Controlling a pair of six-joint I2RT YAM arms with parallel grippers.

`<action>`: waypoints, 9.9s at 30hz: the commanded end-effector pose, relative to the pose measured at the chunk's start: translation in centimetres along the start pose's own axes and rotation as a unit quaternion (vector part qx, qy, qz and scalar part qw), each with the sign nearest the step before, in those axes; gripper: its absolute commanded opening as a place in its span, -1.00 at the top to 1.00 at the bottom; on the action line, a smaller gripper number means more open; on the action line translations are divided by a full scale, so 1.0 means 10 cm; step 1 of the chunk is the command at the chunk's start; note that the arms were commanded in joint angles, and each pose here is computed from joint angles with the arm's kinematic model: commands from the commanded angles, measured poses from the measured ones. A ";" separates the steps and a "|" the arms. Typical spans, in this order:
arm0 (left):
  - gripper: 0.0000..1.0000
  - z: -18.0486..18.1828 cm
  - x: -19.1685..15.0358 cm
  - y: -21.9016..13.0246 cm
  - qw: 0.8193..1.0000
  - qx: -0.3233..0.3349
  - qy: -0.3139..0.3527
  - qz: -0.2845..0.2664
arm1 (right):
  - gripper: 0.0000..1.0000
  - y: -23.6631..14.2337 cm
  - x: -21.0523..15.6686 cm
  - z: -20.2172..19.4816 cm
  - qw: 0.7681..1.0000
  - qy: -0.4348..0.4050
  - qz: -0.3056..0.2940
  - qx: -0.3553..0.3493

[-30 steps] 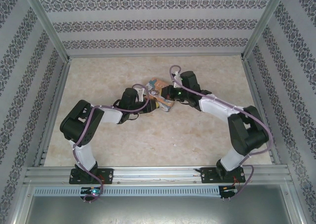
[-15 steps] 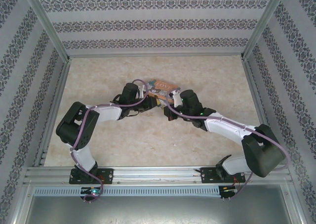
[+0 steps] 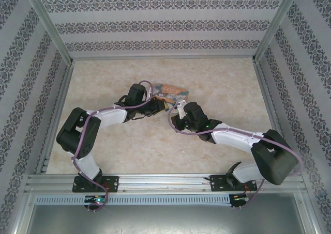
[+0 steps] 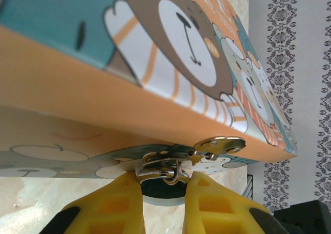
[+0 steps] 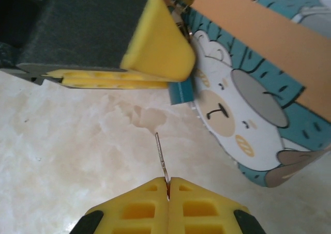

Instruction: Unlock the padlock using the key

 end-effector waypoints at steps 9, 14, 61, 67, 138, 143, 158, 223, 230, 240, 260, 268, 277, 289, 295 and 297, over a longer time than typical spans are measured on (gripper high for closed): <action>0.69 -0.33 0.10 -0.09 0.999 -0.043 0.008 -0.006 | 1.00 0.08 -0.01 -0.02 1.000 -0.016 -0.017 -0.019; 0.69 -0.32 0.10 -0.08 0.999 -0.042 0.005 -0.003 | 1.00 0.11 -0.01 -0.03 0.999 -0.016 -0.019 -0.021; 0.72 -0.29 0.10 -0.03 0.999 -0.038 0.000 0.009 | 1.00 0.14 0.14 -0.03 0.998 -0.022 -0.051 -0.029; 0.72 -0.29 0.10 -0.01 0.999 -0.039 -0.001 0.012 | 1.00 0.11 0.16 -0.04 0.998 -0.022 -0.057 -0.035; 0.75 -0.29 0.11 0.03 0.998 -0.047 -0.013 0.028 | 1.00 0.35 0.65 -0.06 0.984 -0.005 -0.169 0.057; 0.75 -0.22 0.10 0.08 0.998 -0.040 -0.021 0.032 | 1.00 0.48 0.52 -0.12 0.986 0.018 -0.155 0.059; 0.71 0.16 0.06 0.28 0.998 -0.005 -0.048 0.044 | 1.00 0.81 -0.02 -0.28 0.991 0.081 -0.098 0.033; 0.18 0.70 -0.11 -0.09 0.978 -0.119 -0.141 -0.095 | 1.00 0.77 -0.25 -0.16 0.924 0.365 -0.050 0.103; 0.18 0.77 -0.11 0.02 0.975 -0.129 -0.159 -0.088 | 1.00 0.74 -0.22 -0.14 0.913 0.387 -0.055 0.117; 0.23 0.80 -0.11 0.12 0.971 -0.143 -0.176 -0.080 | 1.00 0.68 -0.17 -0.11 0.900 0.411 -0.059 0.134; 0.34 0.74 -0.10 0.29 0.964 -0.176 -0.187 -0.064 | 1.00 0.65 -0.05 -0.06 0.890 0.427 -0.060 0.151; 0.39 0.72 -0.10 0.31 0.963 -0.184 -0.188 -0.061 | 1.00 0.65 -0.01 -0.04 0.882 0.440 -0.060 0.159; 0.62 0.72 -0.09 0.31 0.963 -0.183 -0.189 -0.062 | 1.00 0.64 -0.01 -0.04 0.880 0.444 -0.062 0.156; 0.87 0.62 -0.07 0.21 0.967 -0.168 -0.176 -0.075 | 0.59 0.45 -0.07 -0.12 0.895 0.427 -0.083 0.101; 0.90 0.58 -0.08 0.15 0.966 -0.164 -0.184 -0.081 | 0.33 0.21 -0.06 -0.16 0.923 0.372 -0.086 0.043; 0.90 0.57 -0.09 0.13 0.966 -0.158 -0.189 -0.076 | 0.25 0.10 -0.02 -0.15 0.938 0.335 -0.089 0.024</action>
Point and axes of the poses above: each hand's point on the last joint's axis, 136 mm out from that joint toward the fingers, its own y axis out along the fingers, its own z axis along the line the jaws close on, x = y × z, the point moved 9 cm from there along -y, back along the fingers, and after that the axes turned 4 degrees about y, right-handed, at the moved point
